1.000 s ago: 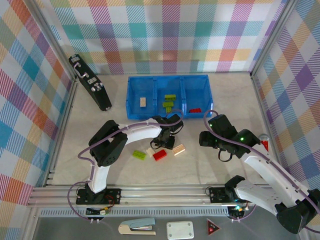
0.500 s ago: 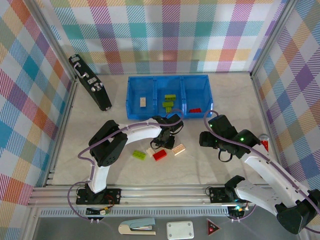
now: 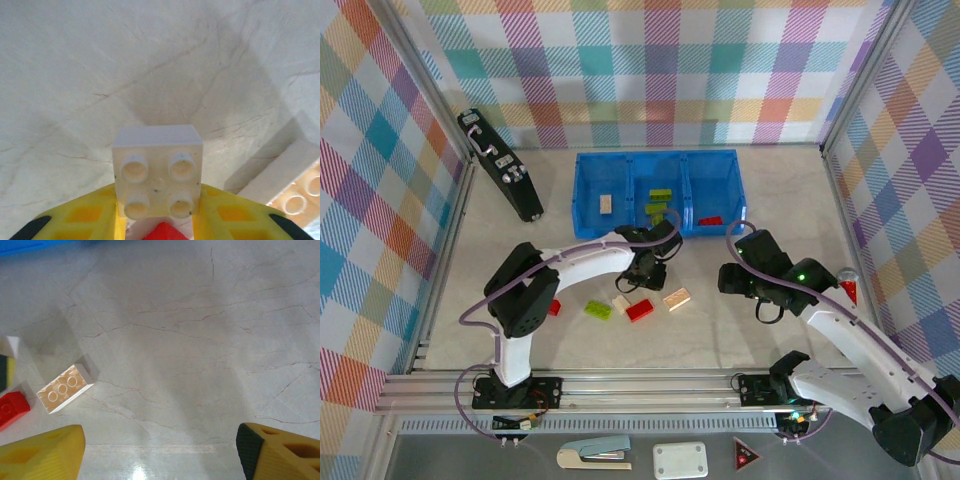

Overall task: Sort the legos into containers by color
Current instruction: Pick up the lego from the center of the table, then place the lego in the container.

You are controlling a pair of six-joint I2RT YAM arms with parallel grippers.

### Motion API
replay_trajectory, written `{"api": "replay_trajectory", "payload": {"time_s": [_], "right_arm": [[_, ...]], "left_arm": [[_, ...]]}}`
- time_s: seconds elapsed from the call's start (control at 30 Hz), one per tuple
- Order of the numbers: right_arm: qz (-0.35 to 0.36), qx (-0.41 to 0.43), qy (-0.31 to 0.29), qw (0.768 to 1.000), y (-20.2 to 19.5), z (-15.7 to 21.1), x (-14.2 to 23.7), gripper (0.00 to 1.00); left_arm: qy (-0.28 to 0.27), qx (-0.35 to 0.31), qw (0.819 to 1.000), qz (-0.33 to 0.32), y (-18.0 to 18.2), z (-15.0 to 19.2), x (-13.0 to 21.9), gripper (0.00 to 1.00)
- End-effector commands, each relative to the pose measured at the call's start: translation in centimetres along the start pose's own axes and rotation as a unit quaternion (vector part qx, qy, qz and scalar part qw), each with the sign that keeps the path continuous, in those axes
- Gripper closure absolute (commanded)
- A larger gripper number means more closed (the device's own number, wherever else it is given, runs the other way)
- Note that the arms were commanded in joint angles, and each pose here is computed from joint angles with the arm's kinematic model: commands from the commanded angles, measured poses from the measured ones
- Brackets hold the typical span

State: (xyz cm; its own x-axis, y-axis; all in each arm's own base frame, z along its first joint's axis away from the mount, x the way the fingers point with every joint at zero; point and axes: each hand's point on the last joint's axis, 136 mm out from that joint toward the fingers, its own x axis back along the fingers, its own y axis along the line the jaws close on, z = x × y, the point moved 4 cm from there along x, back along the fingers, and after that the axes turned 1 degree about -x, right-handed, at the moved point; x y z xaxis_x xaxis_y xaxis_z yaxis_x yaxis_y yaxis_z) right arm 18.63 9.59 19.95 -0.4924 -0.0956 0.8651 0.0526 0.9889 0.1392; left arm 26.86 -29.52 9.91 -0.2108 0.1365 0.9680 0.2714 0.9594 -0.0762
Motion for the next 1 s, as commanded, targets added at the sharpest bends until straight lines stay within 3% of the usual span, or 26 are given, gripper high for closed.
{"api": "replay_trajectory", "payload": {"time_s": [0.0,0.4,0.97], "right_arm": [[-0.002,-0.003,0.007,1.000,0.2,0.2,-0.2,0.20],[-0.003,-0.005,0.000,1.000,0.1,0.1,0.1,0.20],[0.005,-0.006,-0.010,1.000,-0.8,0.3,1.0,0.19]], "left_arm": [[-0.013,0.008,1.000,-0.017,2.5,-0.5,2.4,0.66],[-0.045,0.066,0.997,-0.025,9.1,-3.4,6.0,0.66],[-0.087,0.106,0.989,-0.056,14.1,-12.0,4.4,0.67]]}}
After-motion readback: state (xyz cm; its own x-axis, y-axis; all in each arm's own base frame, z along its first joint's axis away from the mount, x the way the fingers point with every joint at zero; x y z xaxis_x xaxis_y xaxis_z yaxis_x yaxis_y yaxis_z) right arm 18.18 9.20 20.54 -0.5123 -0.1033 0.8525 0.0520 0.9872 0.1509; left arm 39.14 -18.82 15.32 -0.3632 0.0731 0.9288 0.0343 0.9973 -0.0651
